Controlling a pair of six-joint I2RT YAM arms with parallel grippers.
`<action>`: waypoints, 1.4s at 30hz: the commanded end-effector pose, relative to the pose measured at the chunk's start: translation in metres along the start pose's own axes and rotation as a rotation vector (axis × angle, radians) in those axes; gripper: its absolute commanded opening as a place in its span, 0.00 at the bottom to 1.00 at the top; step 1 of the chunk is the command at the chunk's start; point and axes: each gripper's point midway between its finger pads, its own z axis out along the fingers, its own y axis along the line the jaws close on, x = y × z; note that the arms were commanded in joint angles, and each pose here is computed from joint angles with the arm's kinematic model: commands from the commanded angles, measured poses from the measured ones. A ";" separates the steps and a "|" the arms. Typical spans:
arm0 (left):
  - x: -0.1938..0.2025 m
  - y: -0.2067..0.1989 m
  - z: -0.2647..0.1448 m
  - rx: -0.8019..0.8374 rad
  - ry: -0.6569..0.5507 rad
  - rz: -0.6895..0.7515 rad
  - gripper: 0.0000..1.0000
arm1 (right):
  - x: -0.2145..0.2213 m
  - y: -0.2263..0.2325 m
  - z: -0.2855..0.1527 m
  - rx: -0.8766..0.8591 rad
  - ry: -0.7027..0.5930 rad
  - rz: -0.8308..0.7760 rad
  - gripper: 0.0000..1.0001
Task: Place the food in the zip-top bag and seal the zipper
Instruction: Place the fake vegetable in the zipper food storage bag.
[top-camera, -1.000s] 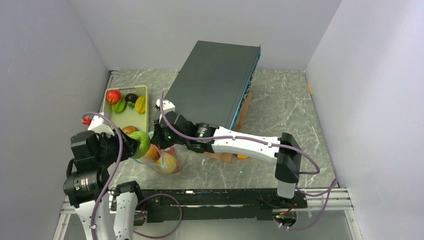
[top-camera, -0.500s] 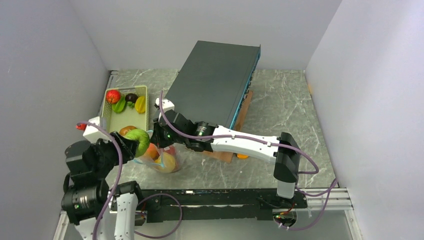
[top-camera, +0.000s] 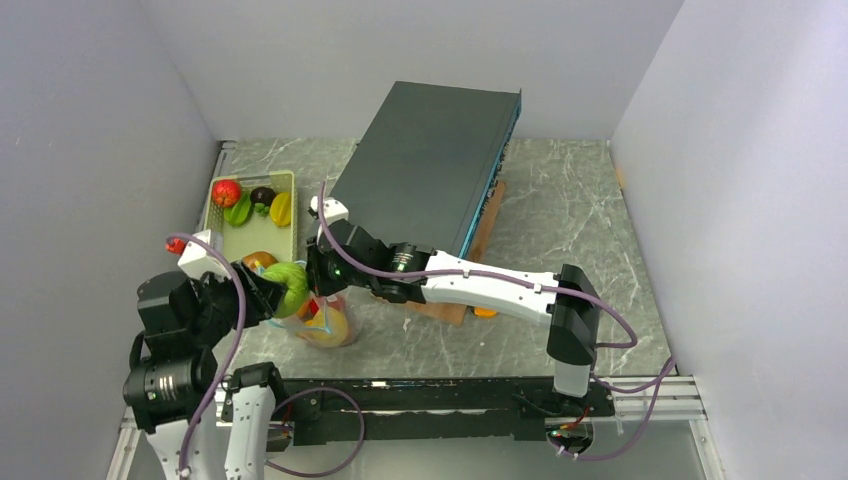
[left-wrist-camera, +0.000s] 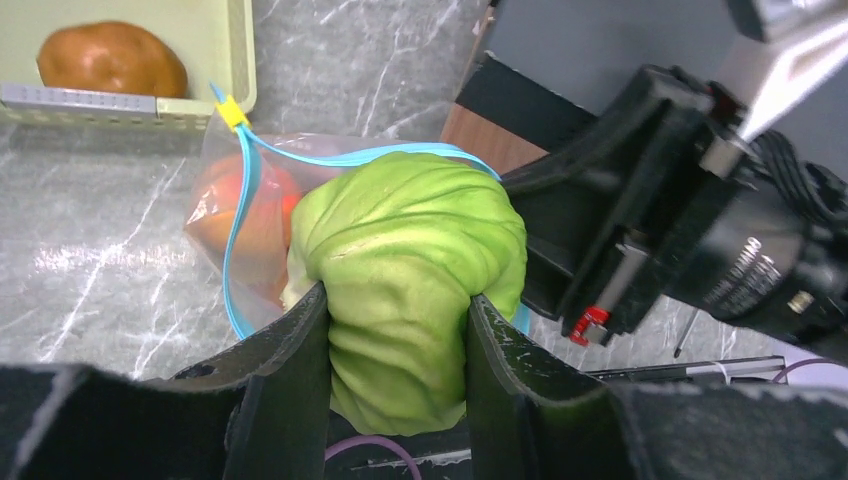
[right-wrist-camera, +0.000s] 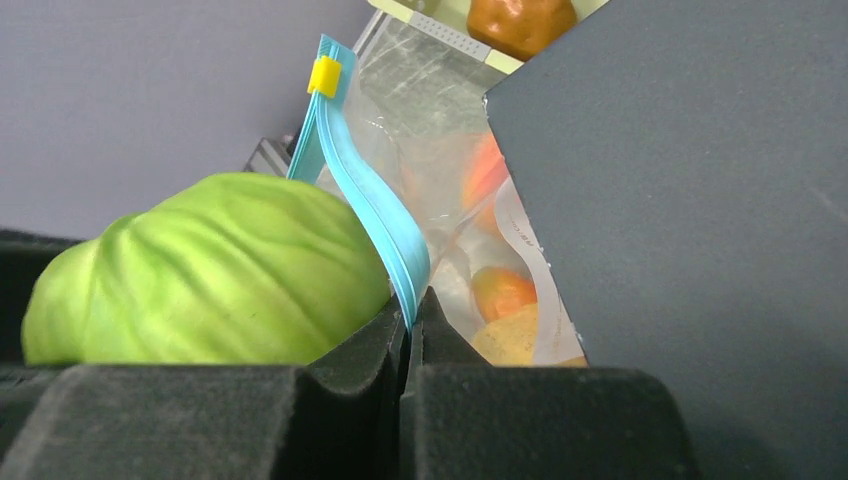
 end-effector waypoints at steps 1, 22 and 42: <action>0.016 0.018 0.025 -0.038 0.116 -0.028 0.00 | -0.025 0.002 0.000 -0.009 -0.064 0.030 0.00; 0.024 0.066 0.026 -0.285 0.124 -0.033 0.00 | -0.033 0.006 -0.003 -0.025 -0.082 0.038 0.00; 0.006 0.050 0.033 -0.218 0.075 -0.080 1.00 | -0.039 0.010 -0.009 -0.035 -0.093 0.037 0.00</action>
